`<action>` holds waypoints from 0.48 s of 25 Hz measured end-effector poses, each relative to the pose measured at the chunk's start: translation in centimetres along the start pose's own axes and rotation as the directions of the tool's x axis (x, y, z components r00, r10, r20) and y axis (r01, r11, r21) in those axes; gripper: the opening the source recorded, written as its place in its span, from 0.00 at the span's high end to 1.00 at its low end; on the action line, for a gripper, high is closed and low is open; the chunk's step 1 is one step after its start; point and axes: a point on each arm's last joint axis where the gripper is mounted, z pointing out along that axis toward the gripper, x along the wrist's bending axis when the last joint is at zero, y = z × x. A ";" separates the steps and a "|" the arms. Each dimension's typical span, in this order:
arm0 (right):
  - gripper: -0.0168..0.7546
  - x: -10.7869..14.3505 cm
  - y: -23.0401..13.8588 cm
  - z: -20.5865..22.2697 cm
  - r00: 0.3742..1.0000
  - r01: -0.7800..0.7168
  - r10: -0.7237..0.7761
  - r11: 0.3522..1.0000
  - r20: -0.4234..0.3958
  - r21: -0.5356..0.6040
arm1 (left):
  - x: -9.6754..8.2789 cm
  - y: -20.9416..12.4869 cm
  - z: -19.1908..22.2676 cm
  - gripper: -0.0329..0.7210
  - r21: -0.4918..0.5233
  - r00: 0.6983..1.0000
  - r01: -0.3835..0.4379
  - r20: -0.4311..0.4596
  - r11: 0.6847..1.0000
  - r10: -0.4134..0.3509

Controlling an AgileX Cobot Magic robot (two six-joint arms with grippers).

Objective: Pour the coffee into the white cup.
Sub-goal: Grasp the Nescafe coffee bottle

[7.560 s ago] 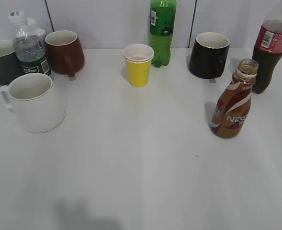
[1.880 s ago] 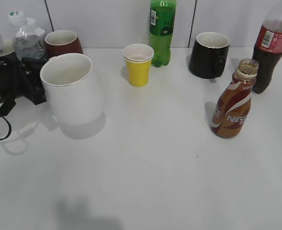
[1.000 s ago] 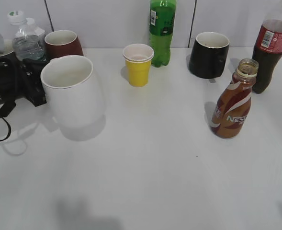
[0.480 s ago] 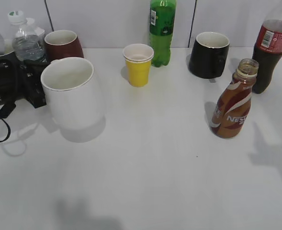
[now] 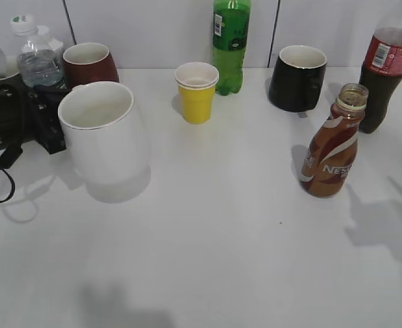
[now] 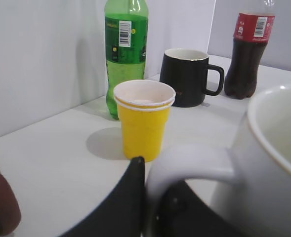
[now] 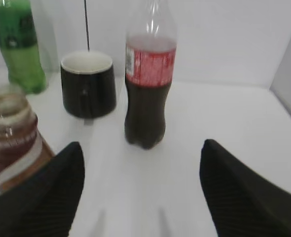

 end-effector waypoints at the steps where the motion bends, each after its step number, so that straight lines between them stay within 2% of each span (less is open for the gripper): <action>1: 0.24 0.2 -0.7 0.4 1.000 -0.001 0.002 1.000 -0.027 0.024 | 0.0 0.0 0.0 0.90 0.000 1.000 0.000 0.000 1.000 0.000; 5: 0.24 1.2 -1.8 0.7 0.991 0.015 -0.014 1.000 -0.136 0.008 | 0.0 0.0 0.0 0.90 0.000 1.000 0.000 0.000 1.000 0.000; 9: 0.24 2.2 -2.8 1.4 0.967 -0.058 0.066 0.998 -0.248 0.040 | 0.0 0.0 0.0 0.90 0.000 1.000 0.000 0.000 1.000 0.000; 12: 0.24 2.5 -3.7 2.2 0.945 -0.142 0.157 0.987 -0.287 0.075 | 0.0 0.0 0.0 0.90 0.000 1.000 0.000 0.000 1.000 0.000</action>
